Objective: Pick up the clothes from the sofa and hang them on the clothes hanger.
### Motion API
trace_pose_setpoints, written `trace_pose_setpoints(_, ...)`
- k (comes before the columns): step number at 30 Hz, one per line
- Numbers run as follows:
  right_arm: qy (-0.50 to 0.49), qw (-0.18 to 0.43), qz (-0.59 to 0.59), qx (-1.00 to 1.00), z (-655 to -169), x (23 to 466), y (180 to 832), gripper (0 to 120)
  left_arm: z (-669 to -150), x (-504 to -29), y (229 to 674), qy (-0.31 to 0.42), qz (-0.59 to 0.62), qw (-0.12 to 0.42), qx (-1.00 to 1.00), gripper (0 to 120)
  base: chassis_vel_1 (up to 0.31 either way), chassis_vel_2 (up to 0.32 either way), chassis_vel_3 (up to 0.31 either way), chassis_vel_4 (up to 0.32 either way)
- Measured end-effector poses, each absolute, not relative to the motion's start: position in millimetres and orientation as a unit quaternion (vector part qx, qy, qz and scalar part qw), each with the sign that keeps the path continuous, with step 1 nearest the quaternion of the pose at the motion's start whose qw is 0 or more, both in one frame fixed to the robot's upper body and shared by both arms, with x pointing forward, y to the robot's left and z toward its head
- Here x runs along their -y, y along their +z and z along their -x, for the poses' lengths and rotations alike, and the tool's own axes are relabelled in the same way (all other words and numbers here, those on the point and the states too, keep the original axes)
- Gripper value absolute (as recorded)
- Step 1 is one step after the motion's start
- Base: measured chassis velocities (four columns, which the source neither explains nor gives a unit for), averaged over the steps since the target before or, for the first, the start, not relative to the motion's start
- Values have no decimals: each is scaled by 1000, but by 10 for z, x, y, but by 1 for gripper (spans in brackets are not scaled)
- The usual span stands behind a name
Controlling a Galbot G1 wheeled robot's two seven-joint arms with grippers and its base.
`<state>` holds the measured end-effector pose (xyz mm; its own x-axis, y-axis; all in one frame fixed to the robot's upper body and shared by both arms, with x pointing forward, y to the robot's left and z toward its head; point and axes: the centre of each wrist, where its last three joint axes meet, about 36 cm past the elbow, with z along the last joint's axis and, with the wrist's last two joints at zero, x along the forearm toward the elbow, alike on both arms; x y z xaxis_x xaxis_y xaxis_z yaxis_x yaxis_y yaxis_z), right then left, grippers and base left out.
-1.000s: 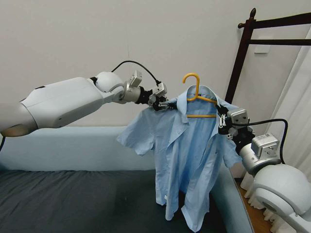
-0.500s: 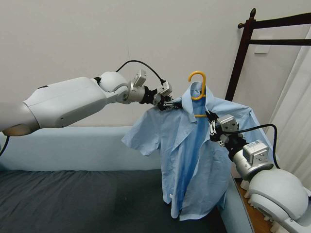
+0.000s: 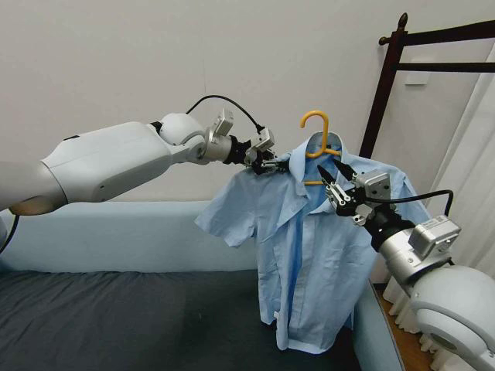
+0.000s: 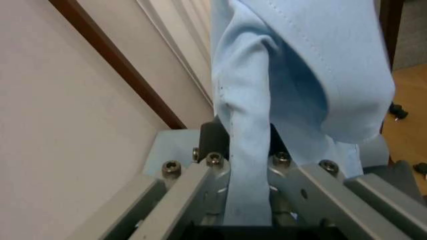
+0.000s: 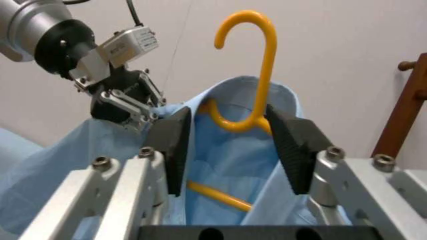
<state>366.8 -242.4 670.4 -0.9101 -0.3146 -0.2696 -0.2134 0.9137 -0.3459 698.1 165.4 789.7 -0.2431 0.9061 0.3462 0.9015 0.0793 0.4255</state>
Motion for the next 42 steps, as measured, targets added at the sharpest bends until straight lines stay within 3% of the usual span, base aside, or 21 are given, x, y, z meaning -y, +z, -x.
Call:
trace_pose_setpoints(8, -172, 142, 178, -958, -3822, 2886, 7080, 77, -6999, -1920, 7958, 289, -617, 7, -732, 1, 0, 0, 0, 0)
trace_pose_setpoints(11, -177, 119, 217, -953, -4071, 3399, 7421, 91, -6982, -2025, 7975, 285, -620, 8, -731, 1, 0, 0, 0, 0)
trace_pose_setpoints(17, -198, 47, 309, -929, -4308, 4020, 7756, 100, -6921, -2095, 7970, 278, -630, 11, -725, 1, 0, 0, 0, 0)
trace_pose_setpoints(32, -264, -33, 347, -899, -4376, 4323, 7751, 97, -6878, -2097, 7915, 301, -650, 12, -698, 1, 0, 0, 0, 0)
trace_pose_setpoints(36, -260, -45, 357, -896, -4359, 4314, 7756, 90, -6870, -2032, 7930, 303, -655, 14, -692, 1, 0, 0, 0, 0)
trace_pose_setpoints(39, -255, -57, 369, -892, -4332, 4230, 7721, 73, -6819, -1911, 7918, 305, -665, 16, -681, 1, 0, 0, 0, 0)
trace_pose_setpoints(42, -242, -64, 373, -893, -4334, 4188, 7658, 65, -6793, -1864, 7910, 305, -669, 16, -678, 1, 0, 0, 0, 0)
